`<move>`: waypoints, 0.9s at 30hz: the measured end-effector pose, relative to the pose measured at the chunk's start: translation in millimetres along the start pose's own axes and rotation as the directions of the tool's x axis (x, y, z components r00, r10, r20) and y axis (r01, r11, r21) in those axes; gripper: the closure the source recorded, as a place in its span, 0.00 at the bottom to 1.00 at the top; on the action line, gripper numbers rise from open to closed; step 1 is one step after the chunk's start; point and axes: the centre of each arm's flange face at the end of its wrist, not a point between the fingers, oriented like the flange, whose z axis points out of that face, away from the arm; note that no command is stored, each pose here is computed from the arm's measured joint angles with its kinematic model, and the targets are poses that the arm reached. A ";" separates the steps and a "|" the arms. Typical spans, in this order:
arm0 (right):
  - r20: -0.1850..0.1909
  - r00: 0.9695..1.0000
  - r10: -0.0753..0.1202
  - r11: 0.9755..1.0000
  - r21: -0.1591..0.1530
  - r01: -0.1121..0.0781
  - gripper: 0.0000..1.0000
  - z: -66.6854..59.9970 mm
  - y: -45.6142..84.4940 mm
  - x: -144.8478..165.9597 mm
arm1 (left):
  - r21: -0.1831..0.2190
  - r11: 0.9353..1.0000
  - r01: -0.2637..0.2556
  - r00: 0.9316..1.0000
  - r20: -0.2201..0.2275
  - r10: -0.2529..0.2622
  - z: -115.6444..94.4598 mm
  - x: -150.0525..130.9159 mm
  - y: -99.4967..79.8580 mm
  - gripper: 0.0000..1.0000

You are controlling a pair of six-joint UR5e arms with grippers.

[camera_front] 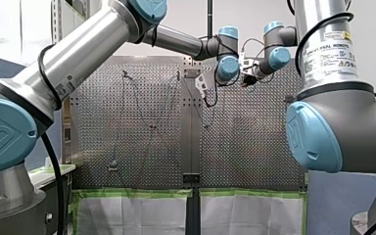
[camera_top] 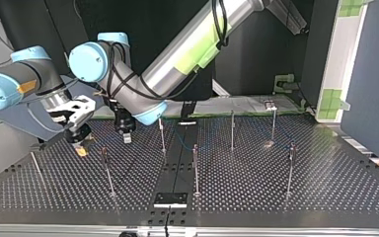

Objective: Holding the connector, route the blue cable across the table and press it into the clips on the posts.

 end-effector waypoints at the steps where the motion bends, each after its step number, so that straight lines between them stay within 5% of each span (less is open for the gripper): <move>1: -0.003 1.000 -0.002 1.000 0.006 0.002 1.00 -1.5 -1.5 2.7 | 0.000 1.000 0.000 1.000 0.000 0.000 -0.6 0.0 -0.3 1.00; 13: -0.040 0.999 -0.015 0.999 0.039 0.016 1.00 -7.2 -10.6 33.7 | 0.035 0.999 0.004 0.999 0.035 -0.005 9.2 -3.2 -4.6 1.00; 27: -0.044 0.999 -0.014 0.999 0.041 0.015 1.00 -3.9 -2.7 34.3 | 0.097 0.995 0.038 0.993 0.110 -0.048 59.3 -11.5 13.5 1.00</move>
